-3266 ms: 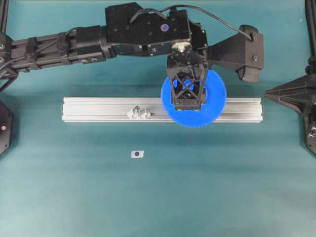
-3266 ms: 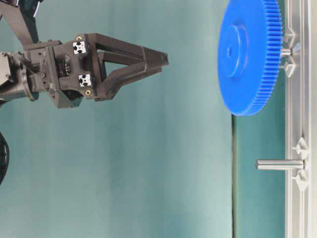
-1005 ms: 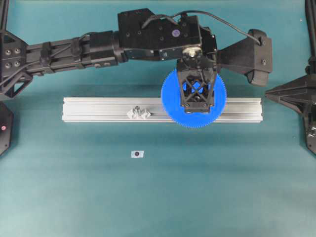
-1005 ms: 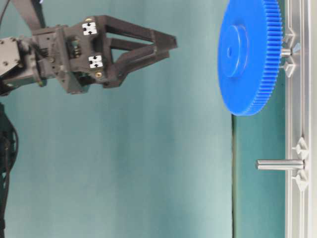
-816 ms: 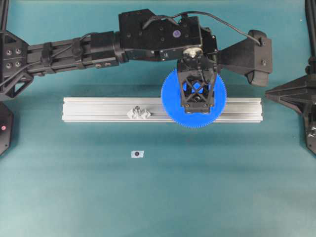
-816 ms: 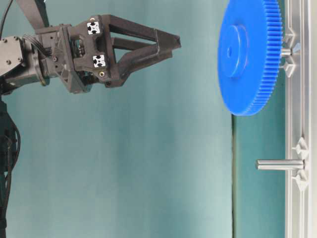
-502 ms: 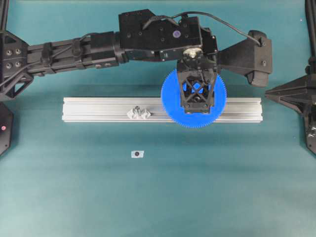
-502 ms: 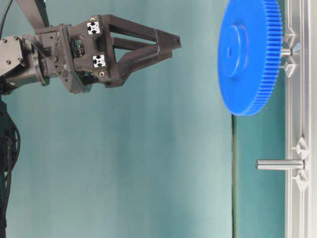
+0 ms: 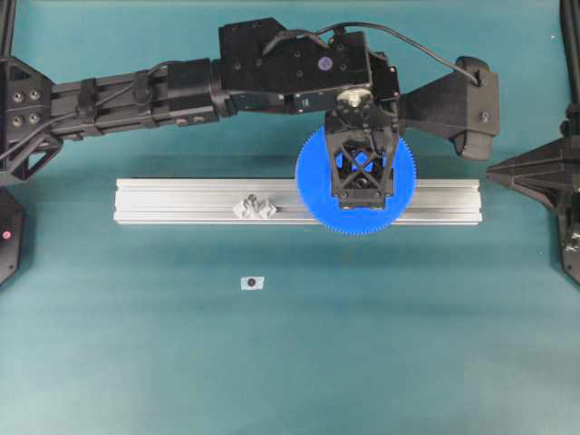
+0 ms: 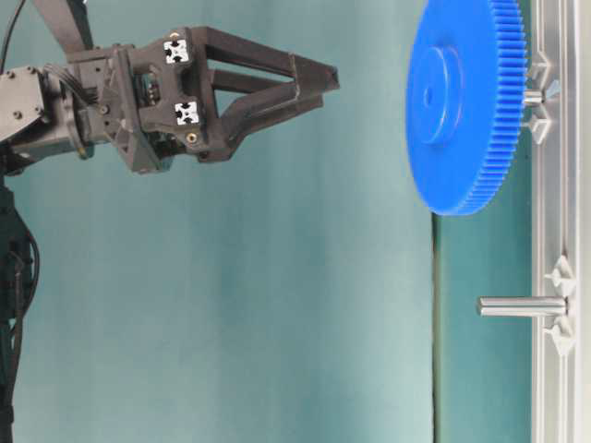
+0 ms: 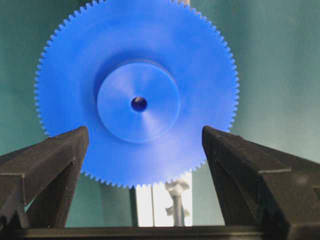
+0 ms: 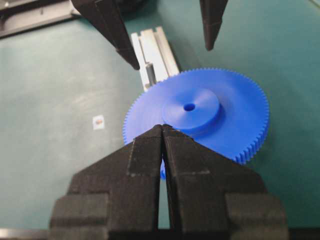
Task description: Insert the large gear onto the shaft.
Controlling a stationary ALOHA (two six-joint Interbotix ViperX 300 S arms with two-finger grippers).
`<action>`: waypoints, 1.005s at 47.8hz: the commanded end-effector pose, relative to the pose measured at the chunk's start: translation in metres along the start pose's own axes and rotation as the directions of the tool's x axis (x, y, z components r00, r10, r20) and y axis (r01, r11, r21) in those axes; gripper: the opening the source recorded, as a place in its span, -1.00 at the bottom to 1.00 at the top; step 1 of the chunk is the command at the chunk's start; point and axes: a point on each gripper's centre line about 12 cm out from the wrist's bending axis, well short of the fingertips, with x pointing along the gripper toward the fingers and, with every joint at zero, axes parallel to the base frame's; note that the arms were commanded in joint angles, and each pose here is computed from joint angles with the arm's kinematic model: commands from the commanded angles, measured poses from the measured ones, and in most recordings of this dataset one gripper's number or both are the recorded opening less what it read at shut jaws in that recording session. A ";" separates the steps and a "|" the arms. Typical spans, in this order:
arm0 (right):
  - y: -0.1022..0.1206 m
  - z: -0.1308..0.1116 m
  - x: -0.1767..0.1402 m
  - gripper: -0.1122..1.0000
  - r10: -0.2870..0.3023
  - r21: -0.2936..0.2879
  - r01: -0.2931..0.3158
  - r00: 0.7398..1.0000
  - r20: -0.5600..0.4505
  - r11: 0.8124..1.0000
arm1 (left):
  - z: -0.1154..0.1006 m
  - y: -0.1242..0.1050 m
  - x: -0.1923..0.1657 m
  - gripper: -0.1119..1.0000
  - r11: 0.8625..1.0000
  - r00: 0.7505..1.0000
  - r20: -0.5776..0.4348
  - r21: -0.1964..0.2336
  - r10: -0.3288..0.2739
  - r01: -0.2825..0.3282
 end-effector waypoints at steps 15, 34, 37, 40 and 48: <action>0.001 0.005 0.001 -0.68 0.000 0.013 0.000 1.000 0.009 1.000 | 0.004 -0.001 -0.017 0.78 1.000 0.999 0.041 0.000 0.004 -0.004; 0.001 0.004 0.001 -0.68 0.000 0.013 0.000 1.000 0.008 1.000 | 0.003 -0.001 -0.016 0.78 1.000 0.999 0.035 -0.013 0.003 -0.002; 0.001 0.005 0.001 -0.68 0.001 0.014 -0.001 1.000 0.011 1.000 | 0.003 -0.001 -0.016 0.78 1.000 0.999 0.035 -0.013 0.004 -0.004; 0.001 0.005 0.001 -0.68 0.001 0.014 -0.001 1.000 0.011 1.000 | 0.003 -0.001 -0.017 0.78 1.000 0.999 0.035 -0.013 0.004 -0.004; 0.001 0.005 0.001 -0.68 0.001 0.014 -0.001 1.000 0.012 1.000 | 0.002 -0.002 -0.015 0.78 1.000 1.000 0.031 -0.012 0.003 -0.003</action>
